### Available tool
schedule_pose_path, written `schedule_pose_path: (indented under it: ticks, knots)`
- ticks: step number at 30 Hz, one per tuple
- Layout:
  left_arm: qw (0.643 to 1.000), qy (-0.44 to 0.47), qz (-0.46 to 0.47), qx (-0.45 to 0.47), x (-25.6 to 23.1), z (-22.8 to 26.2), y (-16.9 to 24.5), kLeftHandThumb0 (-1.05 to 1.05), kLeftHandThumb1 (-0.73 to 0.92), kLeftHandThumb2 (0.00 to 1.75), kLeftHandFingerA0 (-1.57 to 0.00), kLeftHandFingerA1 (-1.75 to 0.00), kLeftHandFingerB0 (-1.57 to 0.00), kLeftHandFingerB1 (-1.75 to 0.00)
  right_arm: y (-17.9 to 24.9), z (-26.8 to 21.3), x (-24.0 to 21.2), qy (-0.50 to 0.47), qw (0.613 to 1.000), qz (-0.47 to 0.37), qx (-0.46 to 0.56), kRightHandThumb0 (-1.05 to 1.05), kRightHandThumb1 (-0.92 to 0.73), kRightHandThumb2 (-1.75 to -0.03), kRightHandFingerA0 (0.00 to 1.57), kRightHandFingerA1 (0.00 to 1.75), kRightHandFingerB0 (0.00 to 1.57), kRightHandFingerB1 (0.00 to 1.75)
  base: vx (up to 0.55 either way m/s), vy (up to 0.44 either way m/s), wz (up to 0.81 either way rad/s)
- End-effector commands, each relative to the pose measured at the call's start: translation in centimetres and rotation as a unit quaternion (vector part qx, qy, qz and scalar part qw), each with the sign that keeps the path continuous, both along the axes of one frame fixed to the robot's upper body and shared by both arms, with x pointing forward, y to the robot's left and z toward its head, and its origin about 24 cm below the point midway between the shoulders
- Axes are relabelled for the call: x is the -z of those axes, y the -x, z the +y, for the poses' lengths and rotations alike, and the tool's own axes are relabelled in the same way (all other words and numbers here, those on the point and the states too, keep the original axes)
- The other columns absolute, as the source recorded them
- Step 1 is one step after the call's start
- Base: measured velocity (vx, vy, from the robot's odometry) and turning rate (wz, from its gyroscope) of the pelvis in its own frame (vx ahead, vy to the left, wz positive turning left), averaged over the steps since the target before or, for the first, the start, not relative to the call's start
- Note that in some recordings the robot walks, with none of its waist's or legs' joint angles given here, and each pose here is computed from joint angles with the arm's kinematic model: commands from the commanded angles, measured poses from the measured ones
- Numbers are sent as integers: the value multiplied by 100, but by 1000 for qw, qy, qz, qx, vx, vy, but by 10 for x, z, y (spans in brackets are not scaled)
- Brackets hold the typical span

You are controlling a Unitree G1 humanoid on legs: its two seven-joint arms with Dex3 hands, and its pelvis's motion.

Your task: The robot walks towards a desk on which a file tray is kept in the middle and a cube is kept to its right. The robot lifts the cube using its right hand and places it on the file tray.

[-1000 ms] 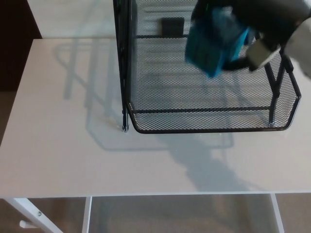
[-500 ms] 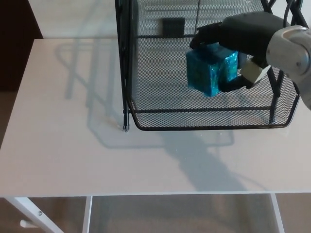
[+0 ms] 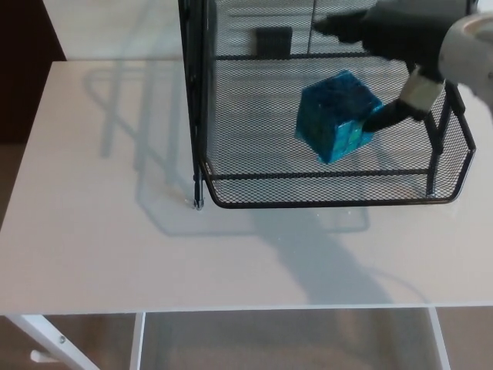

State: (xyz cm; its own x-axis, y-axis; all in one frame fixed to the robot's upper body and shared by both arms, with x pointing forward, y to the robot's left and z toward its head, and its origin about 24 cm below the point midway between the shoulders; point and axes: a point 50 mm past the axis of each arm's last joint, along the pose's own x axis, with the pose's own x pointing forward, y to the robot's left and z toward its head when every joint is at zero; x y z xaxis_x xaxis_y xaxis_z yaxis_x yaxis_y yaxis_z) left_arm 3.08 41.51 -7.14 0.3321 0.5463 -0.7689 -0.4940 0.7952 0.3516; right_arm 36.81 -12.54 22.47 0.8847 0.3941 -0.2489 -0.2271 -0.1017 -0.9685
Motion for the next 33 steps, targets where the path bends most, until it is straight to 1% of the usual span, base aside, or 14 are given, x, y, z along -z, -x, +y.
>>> schedule_pose_path:
  ticks: [1,2,3,4,14,16,17,20,22,23,27,31,32,33]
  knots:
    - [1000,-20,5,18,-4,4,1,-99,69,115,-57,-85,-34,-70,10,-5,-29,-6,1000,-7,-10,-88,-51,-78,0,6,0,0,0,0,0]
    - [1000,-21,6,21,-4,4,1,-101,89,67,-54,-86,-32,-72,11,-5,-32,-9,1000,-6,-11,-89,-51,-80,0,8,0,0,0,0,0]
    - [999,-22,5,23,-4,4,1,-97,67,115,-60,-86,-33,-71,16,-10,-44,-30,999,-5,-11,-88,-50,-79,0,5,0,0,0,0,0]
    - [1000,-22,2,20,-4,3,1,-97,67,115,-60,-86,-33,-71,21,-14,-55,-54,999,-3,-10,-88,-50,-79,0,5,0,0,0,0,0]
    - [1000,-14,-12,-3,-6,6,-1,-97,67,112,-56,-84,-39,-72,88,-128,-119,-224,966,-108,69,-90,-54,-85,0,9,8,6,0,0,0]
    - [1000,-21,-8,1,-5,6,-1,-99,87,67,-61,-86,-39,-70,113,-188,-118,-290,941,-143,102,-71,-54,-89,0,24,1,19,0,0,0]
    - [1000,-24,-4,6,-6,6,-2,-101,88,67,-62,-88,-39,-73,127,-212,-114,-317,921,-164,155,-72,-73,-62,27,84,4,30,0,0,0]
    - [999,-29,-2,13,-10,9,-4,-101,87,67,-60,-87,-37,-72,163,-258,-93,-364,859,-223,283,-78,-58,-93,8,55,4,23,0,0,0]
    - [1000,-27,-2,12,-10,10,-4,-100,87,67,-59,-85,-38,-70,184,-279,-76,-379,830,-254,320,-73,-75,-63,1,45,3,24,0,0,0]
    - [1000,-24,-3,13,-9,9,-3,-100,87,66,-58,-84,-38,-69,219,-313,-42,-417,767,-292,390,-77,-56,-94,1,51,2,28,0,0,0]
    - [999,-30,5,19,-7,8,-2,-101,88,67,-59,-84,-37,-70,262,-354,16,-443,677,-298,506,-69,-74,-63,26,66,7,32,0,0,0]
    - [1000,-20,-9,-3,-7,7,0,-100,85,66,-58,-89,-40,-73,297,-369,76,-464,564,-302,613,-76,-75,-63,3,59,9,30,0,0,0]
    - [1000,-20,-4,-2,-5,6,1,-100,85,66,-58,-88,-40,-73,306,-374,93,-491,538,-313,609,-81,-57,-95,2,41,8,35,0,0,0]
    - [1000,-22,-1,2,-5,6,1,-100,86,66,-57,-86,-40,-71,318,-378,122,-532,455,-336,630,-77,-56,-93,70,124,0,38,0,0,0]
